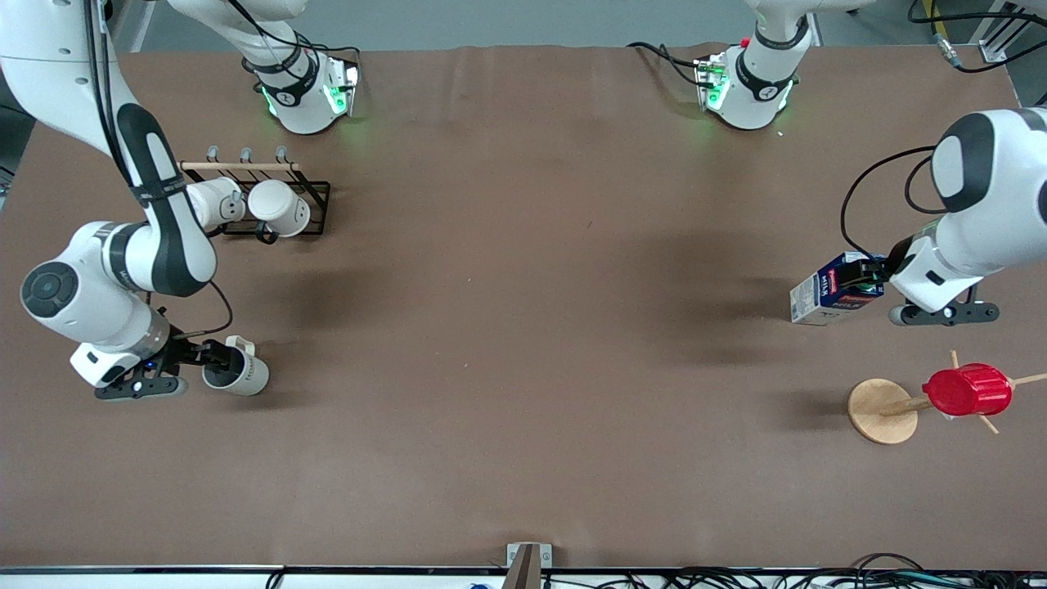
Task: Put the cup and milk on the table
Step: 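Grasp the white mug with the right gripper while the left gripper grasps the milk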
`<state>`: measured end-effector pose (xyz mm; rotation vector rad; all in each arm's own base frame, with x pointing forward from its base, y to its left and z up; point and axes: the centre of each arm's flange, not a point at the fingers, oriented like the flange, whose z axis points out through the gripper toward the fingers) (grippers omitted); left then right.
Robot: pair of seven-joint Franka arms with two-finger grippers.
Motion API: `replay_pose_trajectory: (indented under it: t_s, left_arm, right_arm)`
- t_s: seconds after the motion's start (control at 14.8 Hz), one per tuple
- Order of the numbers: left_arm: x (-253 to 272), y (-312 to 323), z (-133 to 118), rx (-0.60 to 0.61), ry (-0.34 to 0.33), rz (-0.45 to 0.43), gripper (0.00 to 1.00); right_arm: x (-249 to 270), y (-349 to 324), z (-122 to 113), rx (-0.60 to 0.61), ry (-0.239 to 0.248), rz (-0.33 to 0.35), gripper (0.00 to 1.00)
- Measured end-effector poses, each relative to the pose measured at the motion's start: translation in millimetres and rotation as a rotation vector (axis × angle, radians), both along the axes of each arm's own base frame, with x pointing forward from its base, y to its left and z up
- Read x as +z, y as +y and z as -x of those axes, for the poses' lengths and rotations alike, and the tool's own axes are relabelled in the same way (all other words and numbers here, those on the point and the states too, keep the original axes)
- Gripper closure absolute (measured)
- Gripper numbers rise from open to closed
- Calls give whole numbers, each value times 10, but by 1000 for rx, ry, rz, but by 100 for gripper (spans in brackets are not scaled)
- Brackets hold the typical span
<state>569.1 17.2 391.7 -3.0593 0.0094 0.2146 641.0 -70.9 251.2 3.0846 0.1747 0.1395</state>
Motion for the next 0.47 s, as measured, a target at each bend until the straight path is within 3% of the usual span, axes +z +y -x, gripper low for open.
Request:
replay_pose_trajectory:
  t_s: [0.07, 0.13, 0.27, 0.47]
  left_arm:
    - [-72, 20, 28, -4, 3, -8, 0]
    - [-127, 52, 50, 0, 3, -9, 0]
    - [-201, 126, 84, 12, 5, -8, 0]
    - [-317, 225, 136, 27, 3, -7, 0]
  right_arm:
    - [-65, 6, 17, 2, 3, 0, 7]
    - [-116, 11, 30, 3, 7, 0, 15]
    - [-147, 20, 34, 5, 10, 0, 39]
    - [-156, 22, 31, 5, 7, 0, 68]
